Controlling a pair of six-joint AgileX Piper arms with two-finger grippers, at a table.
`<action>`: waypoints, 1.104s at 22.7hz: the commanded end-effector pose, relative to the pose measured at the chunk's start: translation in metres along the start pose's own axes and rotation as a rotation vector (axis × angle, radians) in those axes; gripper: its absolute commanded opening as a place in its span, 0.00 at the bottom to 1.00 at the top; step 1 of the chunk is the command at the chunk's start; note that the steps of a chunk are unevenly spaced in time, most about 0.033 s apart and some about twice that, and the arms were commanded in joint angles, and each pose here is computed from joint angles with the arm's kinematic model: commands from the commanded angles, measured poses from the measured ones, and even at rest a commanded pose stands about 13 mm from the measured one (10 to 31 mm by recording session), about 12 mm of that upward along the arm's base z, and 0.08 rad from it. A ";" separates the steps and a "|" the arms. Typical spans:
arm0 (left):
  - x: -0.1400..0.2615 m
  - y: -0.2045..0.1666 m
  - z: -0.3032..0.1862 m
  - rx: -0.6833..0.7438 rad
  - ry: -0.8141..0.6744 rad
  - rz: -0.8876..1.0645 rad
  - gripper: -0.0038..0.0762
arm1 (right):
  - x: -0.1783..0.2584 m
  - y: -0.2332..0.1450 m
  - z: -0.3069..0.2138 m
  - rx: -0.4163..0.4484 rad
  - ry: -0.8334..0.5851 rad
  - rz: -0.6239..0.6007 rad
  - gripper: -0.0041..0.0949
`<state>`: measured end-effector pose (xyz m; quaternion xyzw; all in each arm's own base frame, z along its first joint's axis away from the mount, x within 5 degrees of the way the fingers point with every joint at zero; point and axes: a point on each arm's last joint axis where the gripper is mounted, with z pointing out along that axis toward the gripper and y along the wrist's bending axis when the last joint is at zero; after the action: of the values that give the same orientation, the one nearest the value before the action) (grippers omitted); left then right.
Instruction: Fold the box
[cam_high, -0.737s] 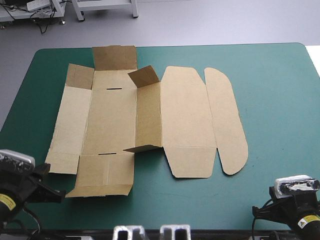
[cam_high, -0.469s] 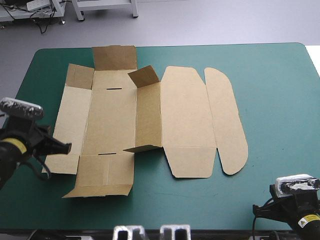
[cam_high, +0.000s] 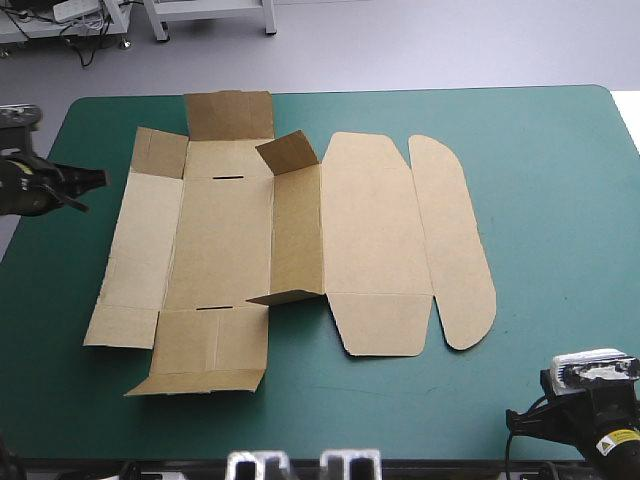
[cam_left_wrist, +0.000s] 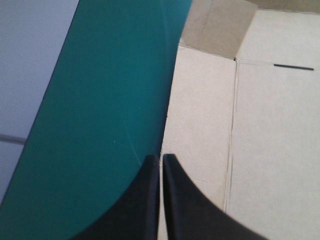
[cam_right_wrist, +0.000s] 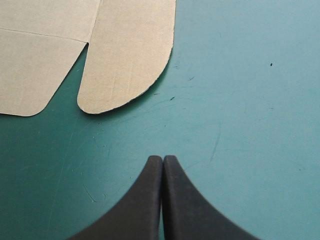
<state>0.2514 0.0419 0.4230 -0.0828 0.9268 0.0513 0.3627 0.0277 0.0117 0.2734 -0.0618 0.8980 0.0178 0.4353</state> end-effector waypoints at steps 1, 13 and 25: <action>-0.012 0.043 -0.009 0.074 -0.062 -0.192 0.07 | -0.012 -0.002 -0.005 0.017 -0.074 -0.008 0.02; 0.013 0.122 0.014 0.196 0.086 -0.444 0.10 | -0.012 -0.002 -0.005 0.021 -0.073 -0.010 0.02; 0.039 0.066 0.108 0.423 0.380 -0.164 0.58 | -0.011 -0.004 -0.005 0.046 -0.065 -0.026 0.02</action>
<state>0.2856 0.1337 0.3170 -0.1320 0.9563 -0.1645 0.2025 0.0277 0.0092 0.2730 -0.0630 0.8991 0.0018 0.4332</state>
